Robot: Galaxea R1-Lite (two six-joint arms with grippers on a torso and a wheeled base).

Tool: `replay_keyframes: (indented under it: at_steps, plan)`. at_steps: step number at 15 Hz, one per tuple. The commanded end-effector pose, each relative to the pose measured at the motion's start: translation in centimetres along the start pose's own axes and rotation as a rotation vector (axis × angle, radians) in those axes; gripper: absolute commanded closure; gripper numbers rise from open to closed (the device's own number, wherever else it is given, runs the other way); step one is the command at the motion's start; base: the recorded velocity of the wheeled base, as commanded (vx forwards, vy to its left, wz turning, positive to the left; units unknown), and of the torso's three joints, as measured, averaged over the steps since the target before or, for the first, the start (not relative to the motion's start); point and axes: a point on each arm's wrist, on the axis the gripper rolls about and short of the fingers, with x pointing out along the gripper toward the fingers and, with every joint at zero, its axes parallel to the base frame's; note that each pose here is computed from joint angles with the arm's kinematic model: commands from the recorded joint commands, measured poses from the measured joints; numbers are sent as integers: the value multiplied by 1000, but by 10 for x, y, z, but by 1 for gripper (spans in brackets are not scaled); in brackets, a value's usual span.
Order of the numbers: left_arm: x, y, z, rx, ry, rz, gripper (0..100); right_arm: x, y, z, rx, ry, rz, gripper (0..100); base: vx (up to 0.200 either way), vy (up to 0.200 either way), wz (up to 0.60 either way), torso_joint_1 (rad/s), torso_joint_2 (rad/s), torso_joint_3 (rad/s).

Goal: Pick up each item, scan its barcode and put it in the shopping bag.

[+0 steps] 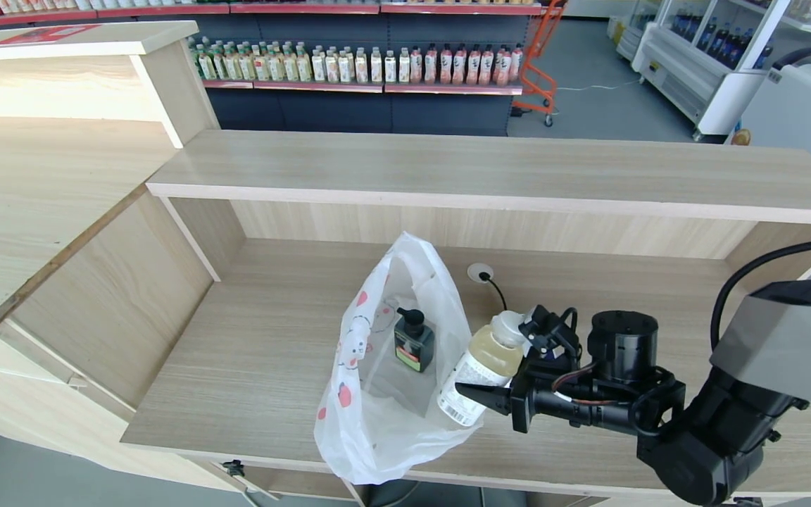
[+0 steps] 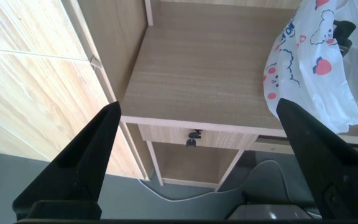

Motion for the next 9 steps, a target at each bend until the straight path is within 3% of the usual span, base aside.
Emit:
replay_keyframes:
  at_steps: [1, 9]
  plan:
    - [0, 0, 0, 0, 0, 1, 0, 6, -5, -7, 8, 11, 9, 100, 0, 0, 0, 0, 0, 0]
    - [0, 0, 0, -2, 0, 1, 0, 28, -21, -15, -48, 1, 8, 100, 0, 0, 0, 0, 0, 0]
